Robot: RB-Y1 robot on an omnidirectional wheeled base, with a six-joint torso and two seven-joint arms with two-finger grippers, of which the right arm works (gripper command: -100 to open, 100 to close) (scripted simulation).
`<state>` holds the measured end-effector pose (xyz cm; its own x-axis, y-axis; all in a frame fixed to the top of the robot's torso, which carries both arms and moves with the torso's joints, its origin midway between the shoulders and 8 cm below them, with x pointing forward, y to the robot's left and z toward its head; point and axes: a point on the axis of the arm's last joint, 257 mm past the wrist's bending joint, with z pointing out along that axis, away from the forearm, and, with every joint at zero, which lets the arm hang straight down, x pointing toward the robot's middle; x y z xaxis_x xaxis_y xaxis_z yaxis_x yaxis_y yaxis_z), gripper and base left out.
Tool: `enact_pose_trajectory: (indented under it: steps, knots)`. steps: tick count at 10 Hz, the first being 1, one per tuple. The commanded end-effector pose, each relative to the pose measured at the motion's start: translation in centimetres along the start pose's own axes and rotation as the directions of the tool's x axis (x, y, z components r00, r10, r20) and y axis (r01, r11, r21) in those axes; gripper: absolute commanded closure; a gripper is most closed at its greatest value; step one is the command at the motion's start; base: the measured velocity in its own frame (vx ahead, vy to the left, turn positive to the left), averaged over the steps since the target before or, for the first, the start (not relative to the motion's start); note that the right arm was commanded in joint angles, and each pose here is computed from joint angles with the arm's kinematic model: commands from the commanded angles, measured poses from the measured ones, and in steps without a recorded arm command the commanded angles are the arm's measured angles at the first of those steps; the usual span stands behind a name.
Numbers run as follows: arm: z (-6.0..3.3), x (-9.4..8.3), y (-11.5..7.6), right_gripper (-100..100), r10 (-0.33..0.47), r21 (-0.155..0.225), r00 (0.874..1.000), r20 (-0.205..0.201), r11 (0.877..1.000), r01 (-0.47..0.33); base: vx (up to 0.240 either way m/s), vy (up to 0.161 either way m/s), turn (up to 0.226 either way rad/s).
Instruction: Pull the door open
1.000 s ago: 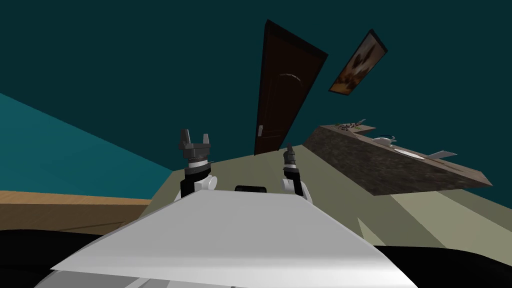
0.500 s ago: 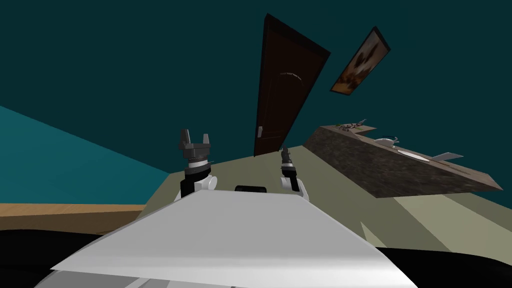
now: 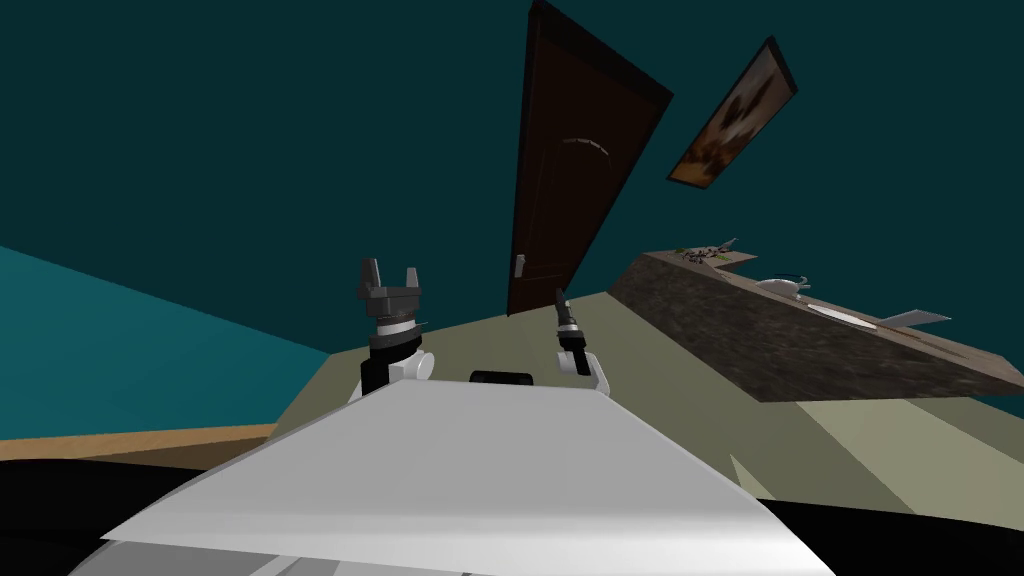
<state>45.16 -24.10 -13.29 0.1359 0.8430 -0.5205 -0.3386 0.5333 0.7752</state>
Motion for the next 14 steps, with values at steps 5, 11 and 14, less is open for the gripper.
enact_pose_trajectory:
  steps: [5, 11, 14]
  knots:
    - [1.01, 3.4, -2.0, -100, -0.155, 0.005, 0.985, -0.078, 0.988, 0.156, 0.111, -0.007, -0.011]
    - [1.92, 7.0, -4.0, -100, -0.314, -0.015, 0.936, -0.161, 0.949, 0.316, 0.102, -0.002, -0.010]
    - [2.24, 8.5, -4.8, -100, -0.378, -0.032, 0.905, -0.195, 0.925, 0.379, 0.133, -0.009, -0.011]
